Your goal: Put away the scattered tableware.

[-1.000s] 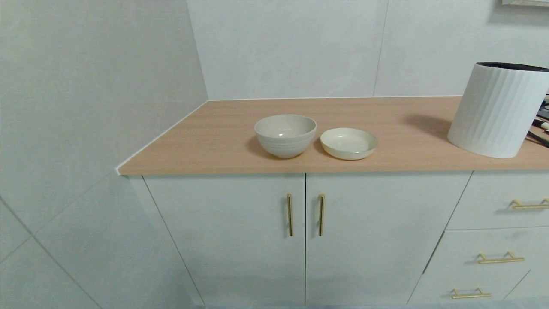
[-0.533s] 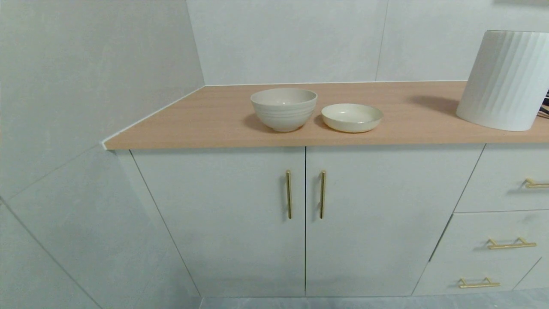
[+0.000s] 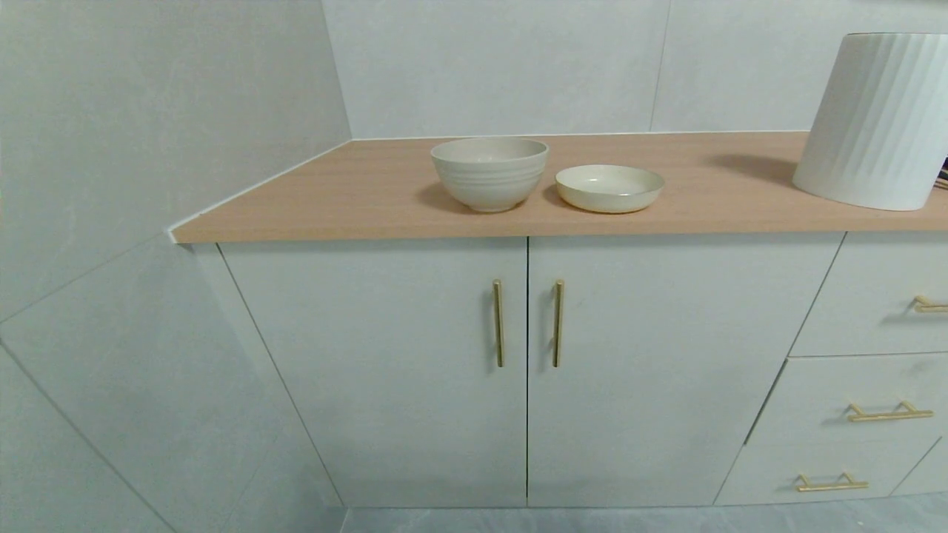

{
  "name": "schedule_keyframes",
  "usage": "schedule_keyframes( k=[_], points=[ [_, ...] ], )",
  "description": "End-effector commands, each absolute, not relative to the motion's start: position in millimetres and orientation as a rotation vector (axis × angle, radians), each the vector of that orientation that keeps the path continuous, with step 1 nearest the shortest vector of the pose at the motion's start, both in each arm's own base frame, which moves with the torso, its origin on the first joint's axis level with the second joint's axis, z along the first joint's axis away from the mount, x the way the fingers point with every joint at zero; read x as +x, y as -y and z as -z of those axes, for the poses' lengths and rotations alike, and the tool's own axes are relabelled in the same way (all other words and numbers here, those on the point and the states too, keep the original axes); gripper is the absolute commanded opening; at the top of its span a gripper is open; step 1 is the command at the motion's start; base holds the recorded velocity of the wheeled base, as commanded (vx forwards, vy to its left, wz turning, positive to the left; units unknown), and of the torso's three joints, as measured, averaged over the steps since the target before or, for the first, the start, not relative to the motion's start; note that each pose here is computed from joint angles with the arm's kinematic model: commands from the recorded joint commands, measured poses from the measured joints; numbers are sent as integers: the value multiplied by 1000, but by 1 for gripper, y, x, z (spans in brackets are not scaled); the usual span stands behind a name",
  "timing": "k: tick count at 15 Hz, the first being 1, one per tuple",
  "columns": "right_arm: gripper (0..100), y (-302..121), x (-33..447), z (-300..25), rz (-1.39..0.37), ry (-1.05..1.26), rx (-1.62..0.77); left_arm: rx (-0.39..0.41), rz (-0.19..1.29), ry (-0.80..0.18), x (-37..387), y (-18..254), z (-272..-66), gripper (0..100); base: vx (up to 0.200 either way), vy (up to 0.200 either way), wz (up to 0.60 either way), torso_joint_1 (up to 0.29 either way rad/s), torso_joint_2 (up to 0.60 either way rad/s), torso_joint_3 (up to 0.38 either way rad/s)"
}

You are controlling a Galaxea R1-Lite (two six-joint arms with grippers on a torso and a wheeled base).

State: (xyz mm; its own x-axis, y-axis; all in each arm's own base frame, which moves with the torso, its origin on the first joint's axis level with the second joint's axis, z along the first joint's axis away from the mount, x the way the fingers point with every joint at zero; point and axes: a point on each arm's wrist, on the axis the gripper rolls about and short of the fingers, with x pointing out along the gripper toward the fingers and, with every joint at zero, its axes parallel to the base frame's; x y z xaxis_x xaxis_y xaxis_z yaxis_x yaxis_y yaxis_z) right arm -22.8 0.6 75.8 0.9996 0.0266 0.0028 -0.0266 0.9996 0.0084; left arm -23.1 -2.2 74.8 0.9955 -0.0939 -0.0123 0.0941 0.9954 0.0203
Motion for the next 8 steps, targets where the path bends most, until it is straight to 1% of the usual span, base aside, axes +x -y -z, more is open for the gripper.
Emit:
schedule_keyframes(
  k=[1, 7, 8],
  points=[
    [100, -1, -23, -76, -26, 3, 8, 21, 94, -11, -23, 2, -75, 100, 0, 0, 0, 0, 0, 0],
    [100, -1, -23, -76, -29, 3, -14, 22, 94, -11, -23, 2, -75, 100, 0, 0, 0, 0, 0, 0],
    [100, -1, -24, -80, -37, 25, -11, 22, 94, -11, -23, 2, -75, 100, 0, 0, 0, 0, 0, 0]
  ],
)
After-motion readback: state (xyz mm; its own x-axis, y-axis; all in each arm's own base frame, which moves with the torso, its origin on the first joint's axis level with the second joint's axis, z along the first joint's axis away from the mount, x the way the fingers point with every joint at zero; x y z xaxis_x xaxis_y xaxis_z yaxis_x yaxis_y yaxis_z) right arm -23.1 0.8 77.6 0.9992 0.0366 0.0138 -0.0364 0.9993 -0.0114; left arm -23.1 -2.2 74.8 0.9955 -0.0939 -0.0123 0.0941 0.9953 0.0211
